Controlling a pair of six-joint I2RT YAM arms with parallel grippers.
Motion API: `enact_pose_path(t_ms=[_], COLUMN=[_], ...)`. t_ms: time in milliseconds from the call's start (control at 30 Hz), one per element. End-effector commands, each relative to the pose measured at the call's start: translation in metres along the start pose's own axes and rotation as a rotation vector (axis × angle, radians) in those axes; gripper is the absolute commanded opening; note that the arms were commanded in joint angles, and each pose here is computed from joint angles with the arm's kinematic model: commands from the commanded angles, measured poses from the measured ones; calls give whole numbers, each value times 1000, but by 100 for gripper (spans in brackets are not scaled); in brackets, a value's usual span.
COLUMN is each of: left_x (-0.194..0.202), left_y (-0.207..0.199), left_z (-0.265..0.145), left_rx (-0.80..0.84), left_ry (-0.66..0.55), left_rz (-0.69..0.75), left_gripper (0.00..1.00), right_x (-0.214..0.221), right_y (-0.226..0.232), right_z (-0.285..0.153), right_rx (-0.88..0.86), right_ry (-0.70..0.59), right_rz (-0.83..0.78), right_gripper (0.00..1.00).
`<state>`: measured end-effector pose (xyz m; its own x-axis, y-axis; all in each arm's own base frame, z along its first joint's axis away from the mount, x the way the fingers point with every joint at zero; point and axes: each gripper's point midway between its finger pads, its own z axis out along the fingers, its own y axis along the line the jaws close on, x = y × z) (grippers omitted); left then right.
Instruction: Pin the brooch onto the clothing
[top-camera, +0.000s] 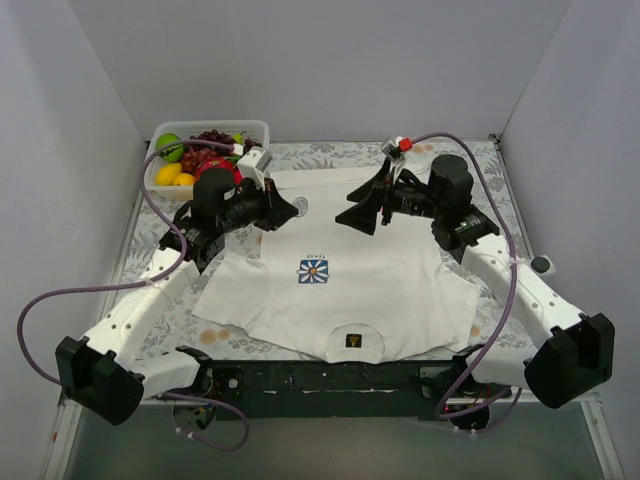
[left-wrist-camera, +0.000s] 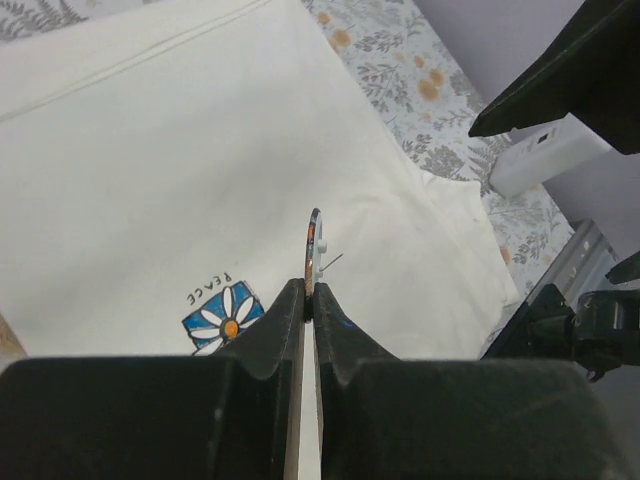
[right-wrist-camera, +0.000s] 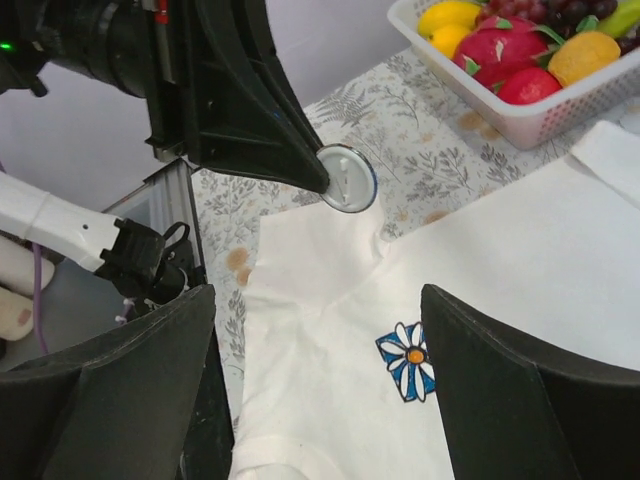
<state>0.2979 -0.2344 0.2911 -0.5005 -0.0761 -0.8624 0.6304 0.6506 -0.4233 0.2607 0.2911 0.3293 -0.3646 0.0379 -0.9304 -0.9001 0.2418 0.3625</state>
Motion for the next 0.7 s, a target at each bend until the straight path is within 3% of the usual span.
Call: enact_pose_path(t_ms=[0,167,333,667], left_x=[21,62,117,196], left_y=[17,25,35,49], left_z=[-11,-9,-10,-13], left_rx=[-240,-417,-590,-831], left_ry=[-7,34,83,231], left_rz=[-35,-87,-100,125], left_gripper=[0,0,0,0], right_x=[29,88,119,164], right_y=[-21,-38,-45,-45], right_z=[-13,-41,-70,-90], right_rx=[168,354,497,536], right_ry=[52,156,159,196], right_rz=[82,199,206,216], right_gripper=[91,93,95,96])
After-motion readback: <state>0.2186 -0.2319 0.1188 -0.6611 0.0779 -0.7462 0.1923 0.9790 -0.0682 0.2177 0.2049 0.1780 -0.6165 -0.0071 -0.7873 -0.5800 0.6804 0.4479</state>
